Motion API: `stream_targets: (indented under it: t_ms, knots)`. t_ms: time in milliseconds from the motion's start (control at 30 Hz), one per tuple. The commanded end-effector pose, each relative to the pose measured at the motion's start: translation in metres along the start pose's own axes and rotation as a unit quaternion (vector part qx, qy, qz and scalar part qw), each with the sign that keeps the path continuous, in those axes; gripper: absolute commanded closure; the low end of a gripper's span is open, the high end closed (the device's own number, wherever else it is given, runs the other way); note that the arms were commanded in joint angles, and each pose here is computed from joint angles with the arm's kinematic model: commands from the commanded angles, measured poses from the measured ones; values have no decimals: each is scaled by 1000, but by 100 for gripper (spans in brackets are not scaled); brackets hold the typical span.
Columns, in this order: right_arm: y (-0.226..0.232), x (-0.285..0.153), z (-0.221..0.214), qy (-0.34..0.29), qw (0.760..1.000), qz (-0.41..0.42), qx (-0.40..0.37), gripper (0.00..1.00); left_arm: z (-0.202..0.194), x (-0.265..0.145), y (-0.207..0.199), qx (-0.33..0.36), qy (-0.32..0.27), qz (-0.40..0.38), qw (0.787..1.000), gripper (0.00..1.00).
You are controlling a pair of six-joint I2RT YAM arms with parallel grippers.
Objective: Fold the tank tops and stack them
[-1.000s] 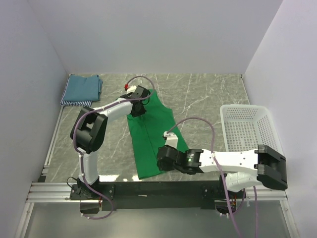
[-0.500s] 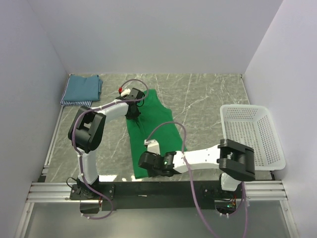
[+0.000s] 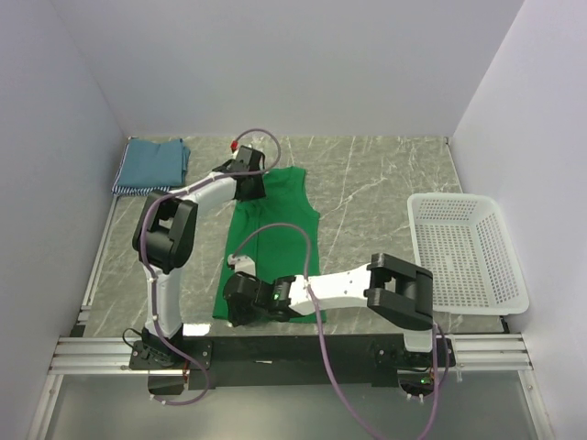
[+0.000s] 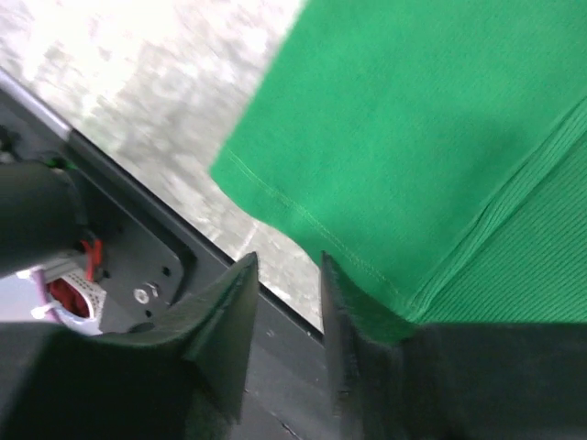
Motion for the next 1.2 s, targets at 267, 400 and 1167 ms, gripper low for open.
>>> stream_targets:
  t_ms: [267,400,1167]
  knots:
    - [-28,-92,87,-130,991,4,29,54,144,-135,-60,-15,-203,-169,964,33]
    - [-100,-119,131,-166,981,-30,99,54,144,-171,-47,-67,-220,-164,959,32]
    - [-299,-72,243,-176,947,-165,214,54,-113,-227,-87,-55,-56,-280,957,42]
Point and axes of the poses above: each gripper's point midway between its finger pads, its own x axis out along the fingers, its own y axis along the line the jaws close on, z = x × y, the point moved 1 cm from there along -x, back along the fingers, and after that the axes turned 5 degrees about x, right-handed, at the moved point
